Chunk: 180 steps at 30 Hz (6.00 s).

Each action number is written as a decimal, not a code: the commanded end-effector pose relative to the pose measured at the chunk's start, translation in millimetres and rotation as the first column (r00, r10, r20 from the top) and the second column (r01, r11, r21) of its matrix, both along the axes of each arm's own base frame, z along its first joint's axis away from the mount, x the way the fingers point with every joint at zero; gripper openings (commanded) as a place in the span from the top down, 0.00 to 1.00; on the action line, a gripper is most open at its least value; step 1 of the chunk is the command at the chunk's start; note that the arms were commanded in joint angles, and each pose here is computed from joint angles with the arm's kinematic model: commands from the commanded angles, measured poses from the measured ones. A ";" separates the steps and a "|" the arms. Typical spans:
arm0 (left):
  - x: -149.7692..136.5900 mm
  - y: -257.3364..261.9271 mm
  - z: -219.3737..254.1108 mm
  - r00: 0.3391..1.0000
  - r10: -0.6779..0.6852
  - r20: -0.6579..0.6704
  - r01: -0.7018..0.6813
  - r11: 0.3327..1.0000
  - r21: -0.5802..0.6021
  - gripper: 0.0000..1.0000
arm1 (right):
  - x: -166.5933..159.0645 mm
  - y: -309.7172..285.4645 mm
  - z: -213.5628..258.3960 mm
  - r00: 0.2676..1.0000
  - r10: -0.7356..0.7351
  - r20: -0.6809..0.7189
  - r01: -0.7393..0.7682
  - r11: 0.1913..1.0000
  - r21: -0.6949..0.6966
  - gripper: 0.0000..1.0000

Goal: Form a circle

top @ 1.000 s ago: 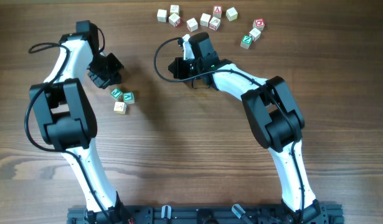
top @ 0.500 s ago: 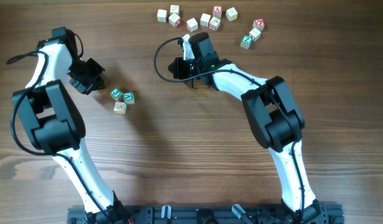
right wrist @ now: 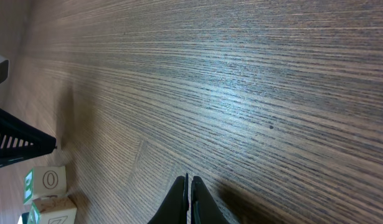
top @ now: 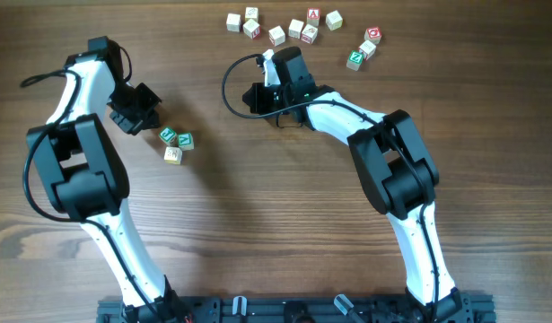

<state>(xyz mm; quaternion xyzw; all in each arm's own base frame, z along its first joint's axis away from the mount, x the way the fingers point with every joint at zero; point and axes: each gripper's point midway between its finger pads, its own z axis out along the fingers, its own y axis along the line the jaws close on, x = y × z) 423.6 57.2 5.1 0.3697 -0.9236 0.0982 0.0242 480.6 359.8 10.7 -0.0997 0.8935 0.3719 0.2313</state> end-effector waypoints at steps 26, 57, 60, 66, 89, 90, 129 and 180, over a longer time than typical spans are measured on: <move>-15.7 -12.1 -4.6 0.997 -0.027 -0.074 0.026 1.000 -0.007 0.96 | -3.8 -0.2 -15.4 1.000 -0.003 -0.027 0.002 1.000 -0.012 0.96; 37.5 -34.4 1.9 0.987 -0.043 0.154 0.058 0.994 -0.092 0.96 | -3.7 -0.2 -15.5 1.000 -0.003 -0.026 0.003 1.000 -0.012 0.96; 39.3 -52.6 1.9 0.983 -0.086 0.160 0.102 0.991 -0.089 0.96 | -4.4 0.7 -15.4 1.000 -0.001 -0.026 0.000 1.000 -0.012 0.96; 38.4 -55.6 1.9 0.983 -0.091 0.156 0.106 0.990 -0.091 0.96 | -4.2 0.7 -15.6 1.000 -0.003 -0.025 0.002 1.000 -0.014 0.96; 40.6 48.5 5.0 0.974 0.102 0.203 -0.100 0.995 -0.022 0.96 | -73.3 64.4 -1.4 0.949 0.316 -0.005 -0.314 0.945 0.090 0.96; 43.0 53.3 5.7 0.970 0.109 0.217 -0.107 0.994 -0.019 0.96 | -76.3 66.8 -1.8 0.946 0.324 -0.004 -0.322 0.943 0.087 0.96; 71.4 84.6 13.7 0.928 0.122 0.351 -0.150 0.987 0.051 0.94 | -102.2 107.4 -3.1 0.909 0.394 0.137 -0.396 0.918 -0.012 0.95; 70.3 35.9 14.2 0.944 0.069 0.323 -0.055 0.997 -0.053 0.96 | -22.3 35.8 -26.0 0.993 0.071 0.096 -0.061 0.993 -0.105 0.96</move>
